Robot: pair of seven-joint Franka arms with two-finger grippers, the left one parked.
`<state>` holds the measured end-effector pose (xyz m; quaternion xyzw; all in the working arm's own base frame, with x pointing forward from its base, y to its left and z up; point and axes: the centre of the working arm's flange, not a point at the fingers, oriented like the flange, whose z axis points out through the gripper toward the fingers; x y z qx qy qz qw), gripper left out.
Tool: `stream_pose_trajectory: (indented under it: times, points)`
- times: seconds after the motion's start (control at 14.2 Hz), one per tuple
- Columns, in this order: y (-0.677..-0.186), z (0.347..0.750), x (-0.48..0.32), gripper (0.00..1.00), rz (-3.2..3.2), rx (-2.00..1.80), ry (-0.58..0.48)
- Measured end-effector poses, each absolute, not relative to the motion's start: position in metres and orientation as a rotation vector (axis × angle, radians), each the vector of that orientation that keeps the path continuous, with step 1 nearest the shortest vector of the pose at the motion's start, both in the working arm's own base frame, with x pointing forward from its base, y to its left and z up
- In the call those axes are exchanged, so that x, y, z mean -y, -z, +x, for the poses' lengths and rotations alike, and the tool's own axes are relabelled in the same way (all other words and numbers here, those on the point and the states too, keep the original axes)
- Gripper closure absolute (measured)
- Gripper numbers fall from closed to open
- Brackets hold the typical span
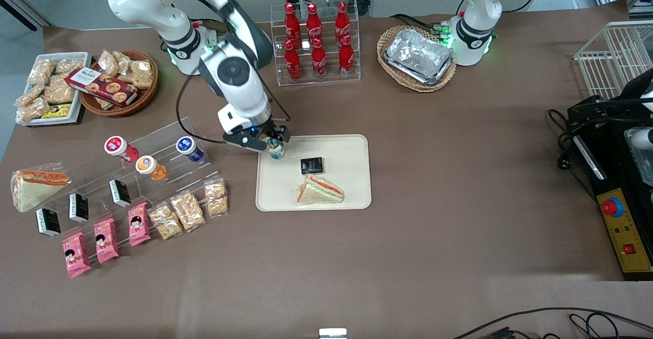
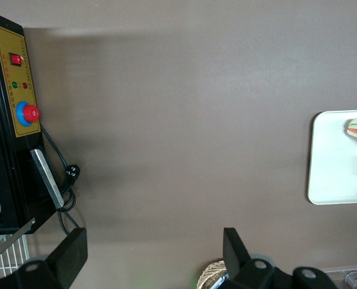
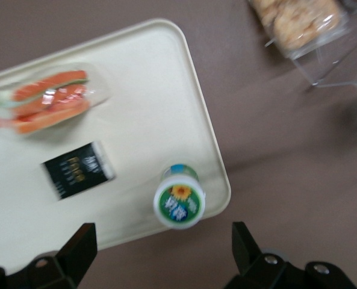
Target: Place green gum on tray
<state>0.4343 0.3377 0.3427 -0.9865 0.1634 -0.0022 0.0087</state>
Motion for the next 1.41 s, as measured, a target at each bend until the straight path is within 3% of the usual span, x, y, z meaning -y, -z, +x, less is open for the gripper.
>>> stream_pose_trajectory:
  times: [0.35,0.56,1.05,1.41]
  points:
    - [-0.509,0.444,-0.348,0.0,-3.112,-0.42,-0.038]
    - [-0.567,0.461,-0.328,0.0,-3.117,-0.311,-0.028]
    - [-0.596,0.547,-0.135,0.0,-3.125,0.028,-0.017]
    - [-0.597,0.563,-0.019,0.0,-3.119,0.134,-0.019]
